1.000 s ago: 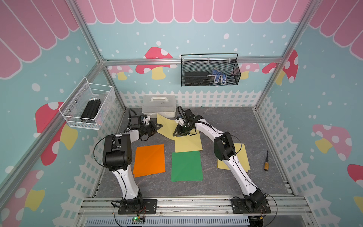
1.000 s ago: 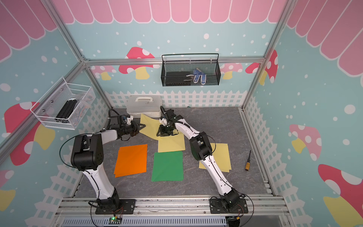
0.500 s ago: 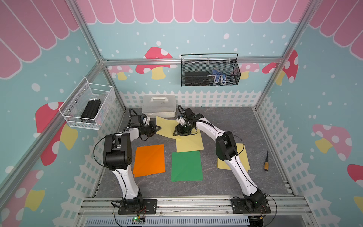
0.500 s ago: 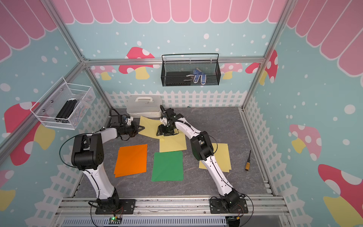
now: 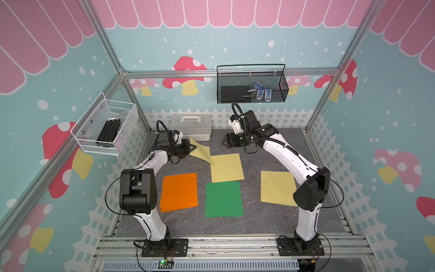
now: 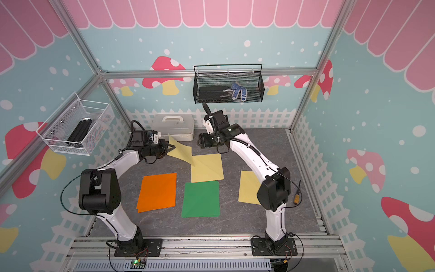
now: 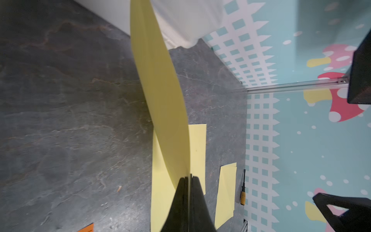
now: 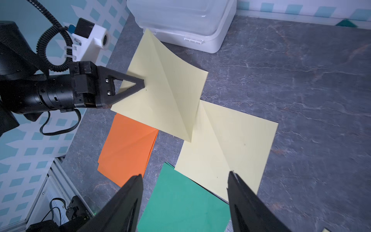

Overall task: Sort the scattered colored papers by color
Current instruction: Pick up the colored paper from the center of the board, then place the colored paper.

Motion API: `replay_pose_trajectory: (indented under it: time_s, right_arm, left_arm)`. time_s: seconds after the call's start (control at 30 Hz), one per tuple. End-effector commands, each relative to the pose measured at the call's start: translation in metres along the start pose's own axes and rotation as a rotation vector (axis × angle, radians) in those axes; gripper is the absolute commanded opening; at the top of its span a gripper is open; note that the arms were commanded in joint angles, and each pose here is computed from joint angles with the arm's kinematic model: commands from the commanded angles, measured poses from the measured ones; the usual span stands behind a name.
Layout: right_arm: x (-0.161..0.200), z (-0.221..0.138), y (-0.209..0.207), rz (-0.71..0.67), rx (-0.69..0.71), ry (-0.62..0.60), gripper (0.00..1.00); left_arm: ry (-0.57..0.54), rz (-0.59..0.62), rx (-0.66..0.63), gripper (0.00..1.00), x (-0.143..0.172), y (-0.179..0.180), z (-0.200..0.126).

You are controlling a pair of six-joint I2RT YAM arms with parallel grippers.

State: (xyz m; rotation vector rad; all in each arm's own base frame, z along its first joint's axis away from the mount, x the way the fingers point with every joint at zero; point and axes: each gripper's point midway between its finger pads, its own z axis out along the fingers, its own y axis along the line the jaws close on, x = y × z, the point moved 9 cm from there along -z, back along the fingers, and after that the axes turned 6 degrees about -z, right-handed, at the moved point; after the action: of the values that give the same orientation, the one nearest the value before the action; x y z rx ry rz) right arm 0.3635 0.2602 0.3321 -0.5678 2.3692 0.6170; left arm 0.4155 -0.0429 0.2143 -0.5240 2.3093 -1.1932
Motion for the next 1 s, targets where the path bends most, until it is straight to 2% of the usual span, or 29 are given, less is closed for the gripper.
replay_pose_trajectory:
  time_s: [0.0,0.13,0.27,0.5,0.63,0.8,0.97]
  right_arm:
    - [0.02,-0.023,-0.019,0.035,0.115,-0.009,0.71]
    - [0.044,-0.067,-0.031,0.08,0.173,-0.07,0.75]
    - [0.065,-0.103,-0.036,0.101,0.216,-0.122,0.77]
    - [0.09,-0.166,-0.036,0.119,0.292,-0.231,0.79]
    - [0.101,-0.201,-0.033,0.115,0.346,-0.298,0.82]
    - [0.111,-0.225,-0.034,0.128,0.4,-0.356,0.85]
    - [0.114,-0.232,-0.035,0.13,0.423,-0.371,0.87]
  left_arm:
    - [-0.042,0.051,0.056,0.0,0.003,-0.045,-0.016]
    - [-0.05,0.078,0.111,0.0,0.019,-0.083,-0.018]
    - [-0.025,0.106,0.17,0.0,0.041,-0.12,-0.005]
    - [0.05,0.14,0.277,0.0,0.084,-0.182,0.042]
    - [0.148,0.142,0.358,0.0,0.119,-0.213,0.08]
    - [0.272,0.148,0.419,0.0,0.165,-0.239,0.122]
    - [0.345,0.129,0.484,0.0,0.194,-0.256,0.146]
